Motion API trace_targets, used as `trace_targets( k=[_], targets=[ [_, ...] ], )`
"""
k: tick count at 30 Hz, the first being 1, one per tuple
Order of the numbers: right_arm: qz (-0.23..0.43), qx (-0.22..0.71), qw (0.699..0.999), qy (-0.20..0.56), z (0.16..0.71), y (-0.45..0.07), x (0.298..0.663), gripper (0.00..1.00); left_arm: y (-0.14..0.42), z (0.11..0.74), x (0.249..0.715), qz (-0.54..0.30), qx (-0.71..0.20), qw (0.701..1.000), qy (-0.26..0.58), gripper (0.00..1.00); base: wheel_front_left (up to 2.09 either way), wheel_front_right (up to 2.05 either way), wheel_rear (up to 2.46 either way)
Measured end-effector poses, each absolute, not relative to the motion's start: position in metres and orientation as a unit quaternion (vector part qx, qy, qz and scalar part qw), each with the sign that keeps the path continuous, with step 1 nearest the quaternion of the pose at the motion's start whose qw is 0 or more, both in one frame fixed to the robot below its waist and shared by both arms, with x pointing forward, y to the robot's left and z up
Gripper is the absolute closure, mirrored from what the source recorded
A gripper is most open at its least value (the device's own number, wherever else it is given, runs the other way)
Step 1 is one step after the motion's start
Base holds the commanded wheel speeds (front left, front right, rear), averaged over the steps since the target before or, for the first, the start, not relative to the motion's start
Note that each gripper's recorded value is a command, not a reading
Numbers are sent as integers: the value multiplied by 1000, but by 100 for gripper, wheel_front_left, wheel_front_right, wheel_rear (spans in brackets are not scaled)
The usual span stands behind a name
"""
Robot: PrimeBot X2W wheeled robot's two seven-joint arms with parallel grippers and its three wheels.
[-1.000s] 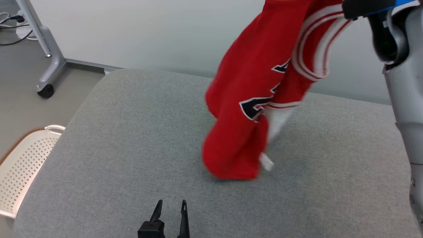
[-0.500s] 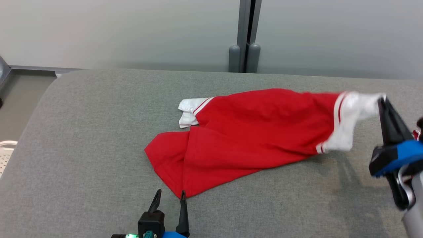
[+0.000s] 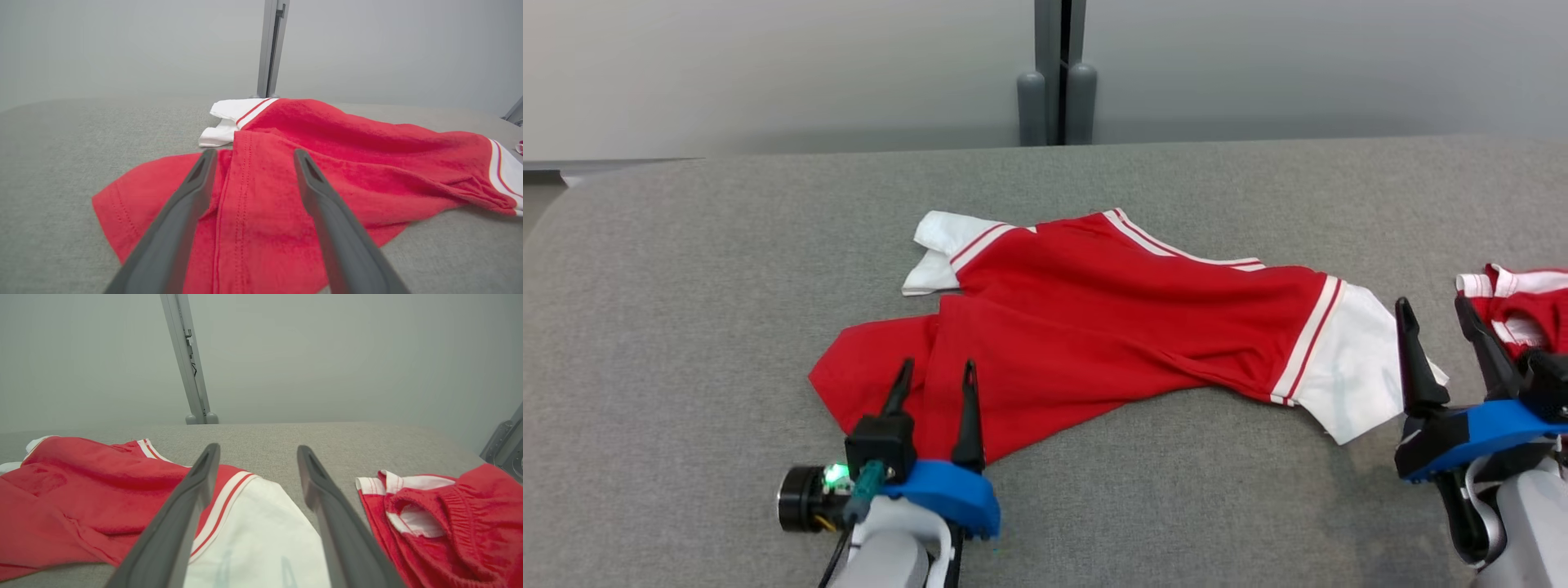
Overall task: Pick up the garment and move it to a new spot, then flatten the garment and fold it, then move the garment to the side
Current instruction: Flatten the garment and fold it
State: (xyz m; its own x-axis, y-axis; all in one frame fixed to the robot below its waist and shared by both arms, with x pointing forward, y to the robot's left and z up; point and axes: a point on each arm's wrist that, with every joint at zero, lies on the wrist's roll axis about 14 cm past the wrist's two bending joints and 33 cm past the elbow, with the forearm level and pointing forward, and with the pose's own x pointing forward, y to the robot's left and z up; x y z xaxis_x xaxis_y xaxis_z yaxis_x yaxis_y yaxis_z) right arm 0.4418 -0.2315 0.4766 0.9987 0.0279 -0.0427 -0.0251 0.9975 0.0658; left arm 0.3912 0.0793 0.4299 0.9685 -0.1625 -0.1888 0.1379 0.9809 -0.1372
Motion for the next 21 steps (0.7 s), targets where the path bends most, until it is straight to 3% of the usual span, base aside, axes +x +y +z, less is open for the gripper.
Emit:
trace_targets(
  k=[9,19,20,21],
  targets=[
    [34,42,998,19,475,-220,454,0,67,413,458,-90,-91,982,140,0,0,0,0],
    [31,42,998,32,465,-225,453,0,61,389,470,-88,-133,968,194,0,0,0,0],
    [31,42,998,32,465,-226,453,0,60,386,467,-91,-131,967,199,7,0,0,0],
    [32,42,998,32,465,-225,454,0,59,385,466,-94,-128,967,201,27,0,0,0]
  ],
)
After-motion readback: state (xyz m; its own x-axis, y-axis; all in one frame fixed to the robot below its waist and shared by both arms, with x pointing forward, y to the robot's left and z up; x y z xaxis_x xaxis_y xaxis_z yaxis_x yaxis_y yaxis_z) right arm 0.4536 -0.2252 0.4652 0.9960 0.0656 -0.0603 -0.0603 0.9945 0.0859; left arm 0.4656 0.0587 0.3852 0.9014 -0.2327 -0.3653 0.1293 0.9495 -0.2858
